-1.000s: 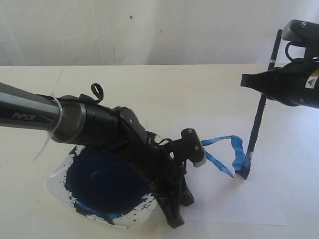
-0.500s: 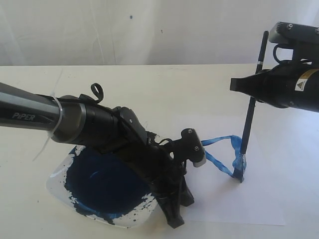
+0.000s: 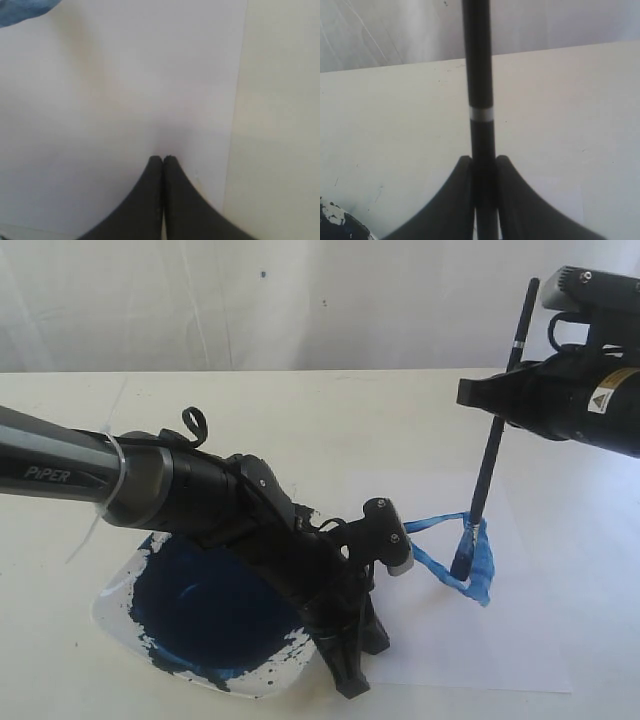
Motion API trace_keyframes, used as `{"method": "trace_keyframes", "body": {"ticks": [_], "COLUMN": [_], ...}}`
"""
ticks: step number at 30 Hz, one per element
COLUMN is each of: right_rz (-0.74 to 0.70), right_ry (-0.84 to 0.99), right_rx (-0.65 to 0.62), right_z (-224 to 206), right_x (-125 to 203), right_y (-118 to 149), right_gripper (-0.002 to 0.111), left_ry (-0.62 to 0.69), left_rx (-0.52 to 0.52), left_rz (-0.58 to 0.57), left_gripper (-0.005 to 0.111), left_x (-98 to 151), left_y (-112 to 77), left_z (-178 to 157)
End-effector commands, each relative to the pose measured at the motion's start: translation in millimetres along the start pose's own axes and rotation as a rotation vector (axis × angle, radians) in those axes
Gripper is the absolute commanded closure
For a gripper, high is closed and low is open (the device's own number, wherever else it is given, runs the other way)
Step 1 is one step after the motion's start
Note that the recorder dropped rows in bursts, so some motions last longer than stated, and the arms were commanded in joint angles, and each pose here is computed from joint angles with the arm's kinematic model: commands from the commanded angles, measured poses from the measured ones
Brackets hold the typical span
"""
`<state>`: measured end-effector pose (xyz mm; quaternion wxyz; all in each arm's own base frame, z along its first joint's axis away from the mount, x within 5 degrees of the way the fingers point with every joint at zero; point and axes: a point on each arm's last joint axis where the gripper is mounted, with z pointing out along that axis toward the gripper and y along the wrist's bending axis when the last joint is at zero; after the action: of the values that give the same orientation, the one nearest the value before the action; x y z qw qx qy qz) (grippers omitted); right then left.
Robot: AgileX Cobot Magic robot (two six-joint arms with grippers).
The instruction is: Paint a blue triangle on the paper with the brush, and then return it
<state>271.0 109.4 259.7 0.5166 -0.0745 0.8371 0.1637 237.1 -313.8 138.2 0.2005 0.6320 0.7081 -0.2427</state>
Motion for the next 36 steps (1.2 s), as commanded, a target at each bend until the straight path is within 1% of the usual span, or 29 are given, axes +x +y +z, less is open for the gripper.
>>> {"method": "trace_keyframes", "body": {"ticks": [1, 7, 12, 14, 21, 25, 31, 36], "right_rz": [0.004, 0.004, -0.007, -0.033, -0.041, -0.056, -0.062, -0.062], "right_ry": [-0.003, 0.063, 0.067, 0.071, 0.091, 0.084, -0.019, -0.013], "right_rx": [-0.007, 0.017, 0.020, 0.023, 0.030, 0.031, -0.002, -0.003], "right_z": [4, 3, -2, -5, -7, -7, -7, -3], "right_x": [2, 8, 6, 5, 5, 5, -5, -2], "right_y": [1, -1, -1, -1, -1, -2, 1, 0], "right_gripper": [0.108, 0.108, 0.108, 0.108, 0.108, 0.108, 0.108, 0.108], "left_ry": [0.007, 0.007, 0.007, 0.007, 0.007, 0.007, 0.008, 0.008], "left_rx": [0.031, 0.031, 0.033, 0.033, 0.033, 0.033, 0.035, 0.035], "left_rz": [-0.008, -0.008, -0.008, -0.008, -0.008, -0.008, -0.008, -0.008], "left_gripper": [0.107, 0.107, 0.107, 0.107, 0.107, 0.107, 0.107, 0.107], "left_x": [1, 1, 1, 1, 1, 1, 1, 1], "left_y": [-3.7, -3.7, -3.9, -3.9, -3.9, -3.9, -4.0, -4.0], "left_z": [3, 3, 3, 3, 3, 3, 3, 3]}}
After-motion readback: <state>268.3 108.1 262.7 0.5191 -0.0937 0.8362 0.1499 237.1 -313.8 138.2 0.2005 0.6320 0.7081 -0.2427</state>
